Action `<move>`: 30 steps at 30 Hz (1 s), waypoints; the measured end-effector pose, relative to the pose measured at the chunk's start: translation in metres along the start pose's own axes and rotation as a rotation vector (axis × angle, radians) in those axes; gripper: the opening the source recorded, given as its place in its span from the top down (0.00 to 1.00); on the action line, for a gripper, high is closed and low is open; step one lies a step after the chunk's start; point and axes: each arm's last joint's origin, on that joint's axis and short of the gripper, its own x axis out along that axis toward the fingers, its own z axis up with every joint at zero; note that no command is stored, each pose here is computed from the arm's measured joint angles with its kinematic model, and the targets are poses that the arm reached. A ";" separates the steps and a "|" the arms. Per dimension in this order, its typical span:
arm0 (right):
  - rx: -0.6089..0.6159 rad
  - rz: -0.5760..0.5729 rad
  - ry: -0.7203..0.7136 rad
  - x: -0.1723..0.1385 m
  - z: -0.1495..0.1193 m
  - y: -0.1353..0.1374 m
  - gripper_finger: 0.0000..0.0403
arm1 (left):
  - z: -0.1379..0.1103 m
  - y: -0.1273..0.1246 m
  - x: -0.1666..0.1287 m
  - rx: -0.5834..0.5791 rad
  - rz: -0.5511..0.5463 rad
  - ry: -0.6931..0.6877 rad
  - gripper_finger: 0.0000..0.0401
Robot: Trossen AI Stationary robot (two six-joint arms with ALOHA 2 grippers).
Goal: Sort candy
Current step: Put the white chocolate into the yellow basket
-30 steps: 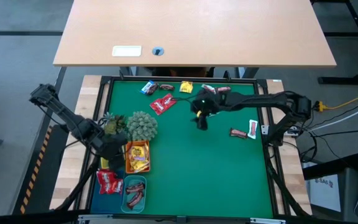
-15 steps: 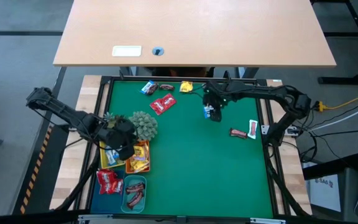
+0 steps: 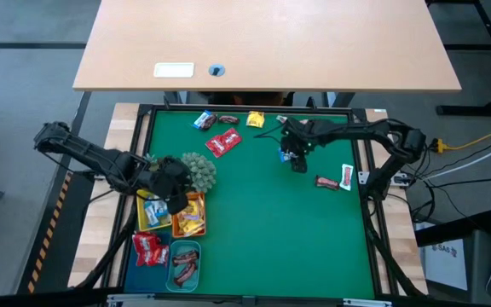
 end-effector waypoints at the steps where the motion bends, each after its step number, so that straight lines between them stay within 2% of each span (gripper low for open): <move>1: -0.002 -0.009 -0.009 0.001 0.000 0.000 0.37 | 0.000 0.000 0.000 -0.002 0.001 -0.001 0.74; 17: -0.026 -0.014 -0.002 0.014 -0.008 0.002 0.37 | 0.001 0.001 0.001 -0.007 0.005 -0.002 0.74; 30: -0.028 0.040 -0.008 0.015 -0.009 0.004 0.39 | 0.002 0.000 0.001 -0.012 -0.004 -0.010 0.74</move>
